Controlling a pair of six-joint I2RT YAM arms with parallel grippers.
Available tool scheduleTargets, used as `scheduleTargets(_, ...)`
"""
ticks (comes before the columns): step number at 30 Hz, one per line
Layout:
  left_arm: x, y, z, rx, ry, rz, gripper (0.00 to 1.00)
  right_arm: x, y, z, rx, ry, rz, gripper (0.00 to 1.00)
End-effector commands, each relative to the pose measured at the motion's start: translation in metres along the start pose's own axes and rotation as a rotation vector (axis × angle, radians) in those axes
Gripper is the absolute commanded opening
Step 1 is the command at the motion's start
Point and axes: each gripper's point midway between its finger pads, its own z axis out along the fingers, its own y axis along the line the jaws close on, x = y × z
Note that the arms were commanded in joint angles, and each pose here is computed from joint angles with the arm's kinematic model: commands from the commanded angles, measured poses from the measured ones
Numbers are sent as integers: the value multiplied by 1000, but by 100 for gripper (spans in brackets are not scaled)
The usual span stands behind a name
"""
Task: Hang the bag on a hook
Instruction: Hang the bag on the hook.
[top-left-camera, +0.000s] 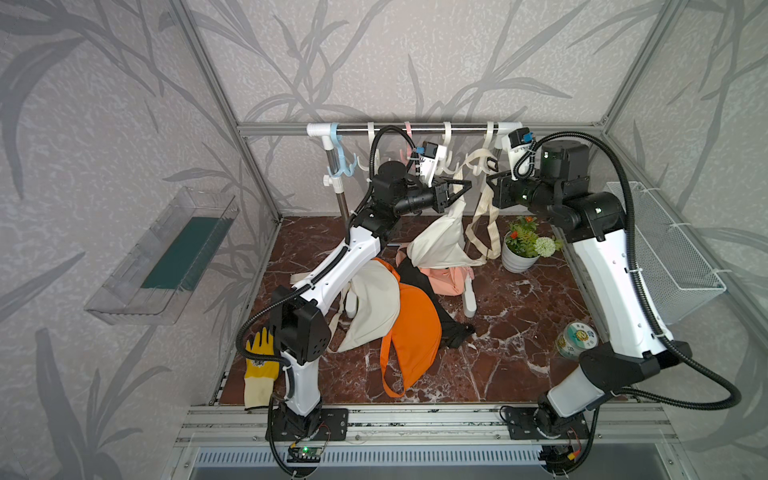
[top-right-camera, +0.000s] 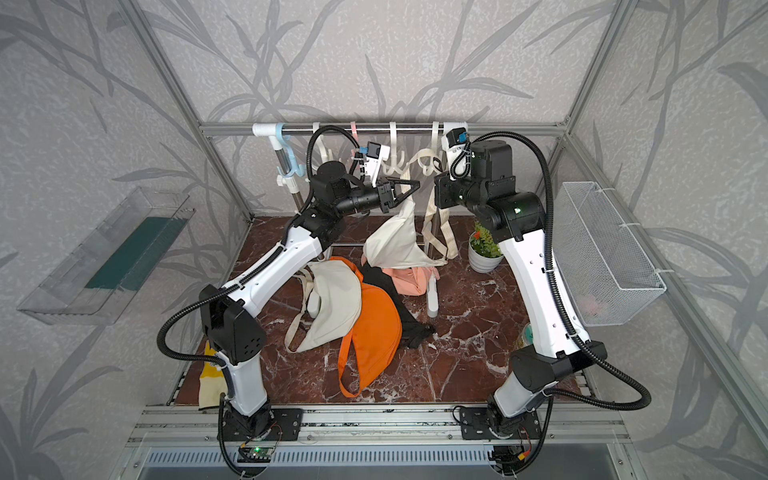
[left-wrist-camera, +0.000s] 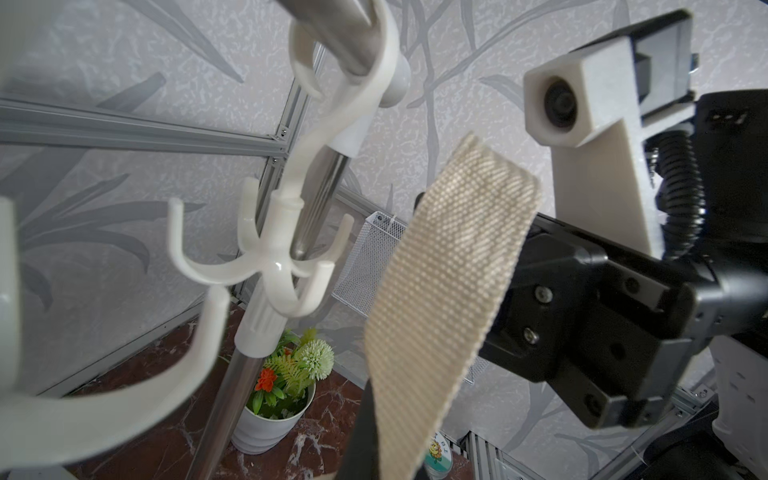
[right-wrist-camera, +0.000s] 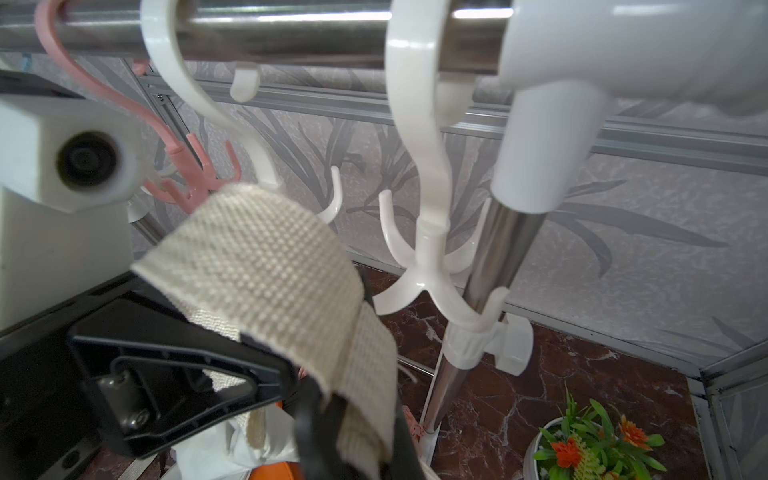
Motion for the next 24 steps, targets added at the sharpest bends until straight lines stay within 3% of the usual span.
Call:
scheduleTargets(1,-13,-3,1,-8,-18,4,0,5,-5,-2,46,33,-5,0)
scheduleTargets(24,13,25,10,-112,106,-131,0,45,-21,36,98,201,57,0)
